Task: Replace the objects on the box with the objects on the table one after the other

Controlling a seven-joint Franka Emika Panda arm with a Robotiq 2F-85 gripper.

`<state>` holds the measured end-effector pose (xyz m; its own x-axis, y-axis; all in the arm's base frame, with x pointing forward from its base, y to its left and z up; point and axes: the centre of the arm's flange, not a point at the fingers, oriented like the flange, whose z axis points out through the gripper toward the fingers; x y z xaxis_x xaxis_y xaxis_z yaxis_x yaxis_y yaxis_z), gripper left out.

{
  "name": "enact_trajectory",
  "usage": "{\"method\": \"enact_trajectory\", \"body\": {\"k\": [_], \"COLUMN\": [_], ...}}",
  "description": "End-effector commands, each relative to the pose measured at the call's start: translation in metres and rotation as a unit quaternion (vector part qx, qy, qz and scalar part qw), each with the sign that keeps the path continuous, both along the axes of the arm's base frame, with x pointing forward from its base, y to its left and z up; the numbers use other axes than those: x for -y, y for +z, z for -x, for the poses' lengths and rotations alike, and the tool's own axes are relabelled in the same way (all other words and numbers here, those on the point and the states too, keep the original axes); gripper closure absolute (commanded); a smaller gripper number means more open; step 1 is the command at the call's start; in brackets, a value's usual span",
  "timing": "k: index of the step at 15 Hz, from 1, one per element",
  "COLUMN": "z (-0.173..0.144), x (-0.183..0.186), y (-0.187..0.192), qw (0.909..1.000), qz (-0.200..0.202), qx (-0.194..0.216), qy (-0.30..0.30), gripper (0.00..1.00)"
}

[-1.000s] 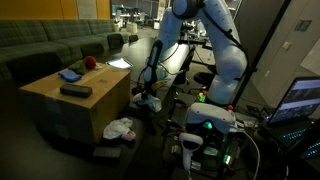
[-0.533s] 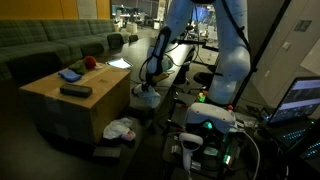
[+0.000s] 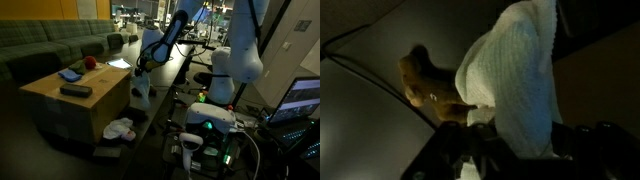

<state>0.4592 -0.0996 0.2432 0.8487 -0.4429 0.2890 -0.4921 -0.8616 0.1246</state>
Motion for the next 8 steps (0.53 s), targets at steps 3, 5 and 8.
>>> {"method": "enact_trajectory", "body": {"k": [3,5,8], "z": [-0.023,-0.036,-0.05], "x": [-0.065,-0.084,-0.107], "y": [0.105,0.135,0.194], "qw": [0.998,0.9964,0.9939], "qz": [0.049,0.064,0.072], "qx": [0.037,0.051,0.076], "qy": [-0.015,-0.02,-0.033], "gripper": [0.95,0.95,0.95]}}
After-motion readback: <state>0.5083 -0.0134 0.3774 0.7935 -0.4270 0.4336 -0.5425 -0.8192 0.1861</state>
